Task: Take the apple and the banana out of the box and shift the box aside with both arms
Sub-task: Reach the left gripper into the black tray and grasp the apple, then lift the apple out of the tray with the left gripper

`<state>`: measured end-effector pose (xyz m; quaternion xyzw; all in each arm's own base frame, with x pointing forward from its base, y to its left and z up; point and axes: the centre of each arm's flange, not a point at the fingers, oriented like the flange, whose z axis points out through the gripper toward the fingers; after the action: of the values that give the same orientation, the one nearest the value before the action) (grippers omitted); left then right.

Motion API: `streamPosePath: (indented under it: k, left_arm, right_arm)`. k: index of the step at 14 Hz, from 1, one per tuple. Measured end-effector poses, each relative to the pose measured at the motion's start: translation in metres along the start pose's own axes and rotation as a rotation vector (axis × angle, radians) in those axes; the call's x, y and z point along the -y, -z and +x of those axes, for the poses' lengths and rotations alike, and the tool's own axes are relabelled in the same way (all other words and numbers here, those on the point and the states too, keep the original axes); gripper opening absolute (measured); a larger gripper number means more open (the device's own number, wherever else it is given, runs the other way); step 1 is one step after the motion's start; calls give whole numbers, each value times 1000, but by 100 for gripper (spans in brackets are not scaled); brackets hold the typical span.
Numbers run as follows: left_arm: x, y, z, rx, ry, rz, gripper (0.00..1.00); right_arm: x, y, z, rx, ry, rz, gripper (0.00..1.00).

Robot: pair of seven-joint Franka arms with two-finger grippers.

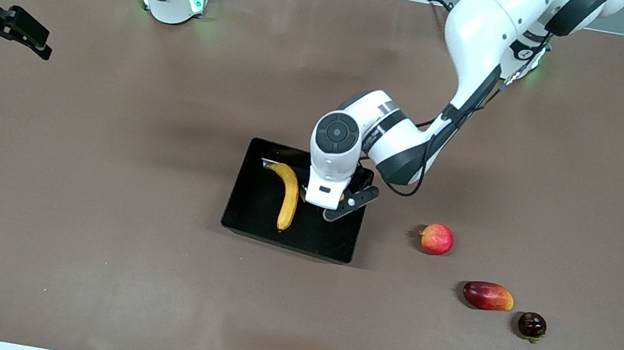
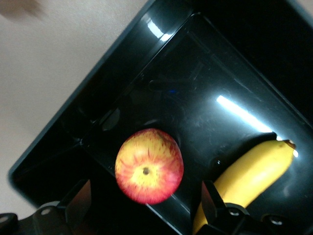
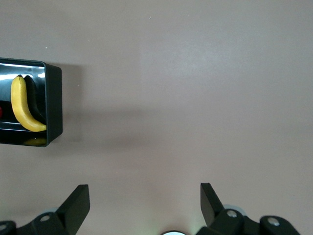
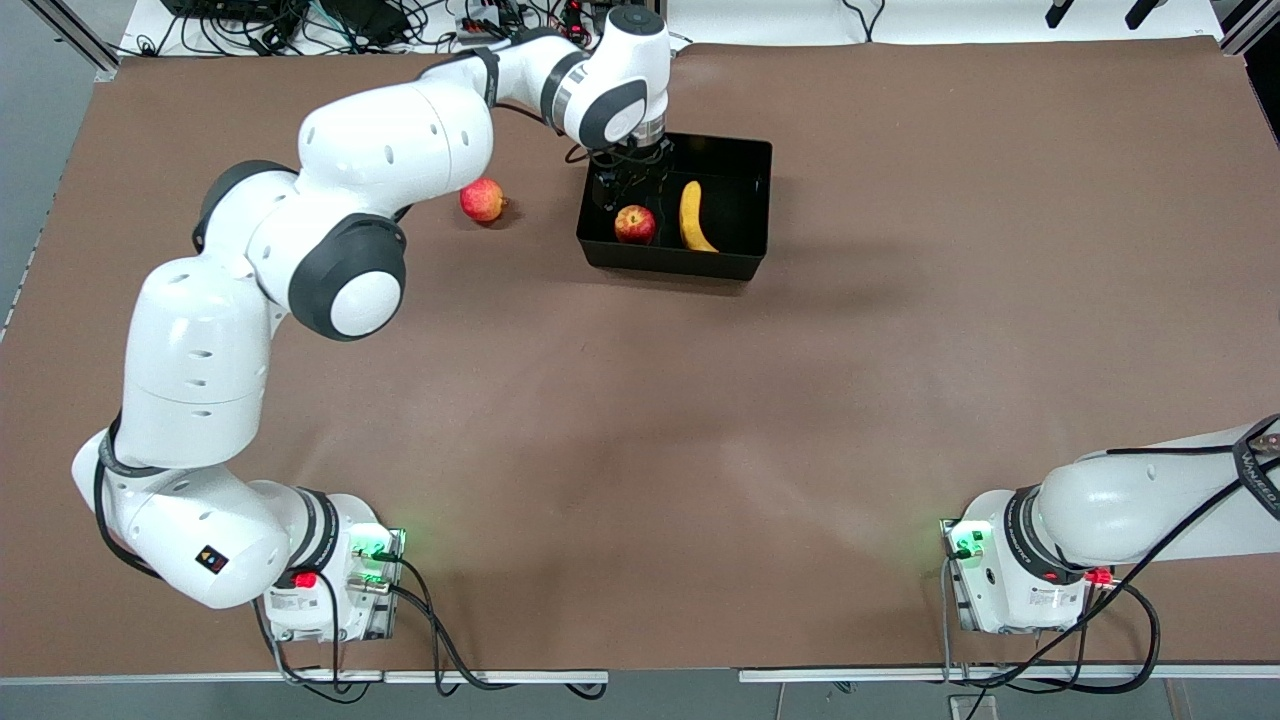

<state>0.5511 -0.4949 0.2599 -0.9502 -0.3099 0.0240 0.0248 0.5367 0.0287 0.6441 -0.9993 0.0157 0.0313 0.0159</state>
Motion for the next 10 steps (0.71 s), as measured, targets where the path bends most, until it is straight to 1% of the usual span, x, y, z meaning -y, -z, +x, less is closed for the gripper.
streamPosePath:
  k: [7,8,10]
  left_arm:
    - [-2,-44,-8,-2,-23,34,100]
    - [-3,-46,-9,-2,-25,34,93]
    - [-4,-44,-9,-3,-32,27,74]
  right_arm:
    - [11,-4,3,-2,19,-1,100]
    - [13,-5,4,-2,22,-1,100]
    - [13,-6,5,-1,22,-1,100]
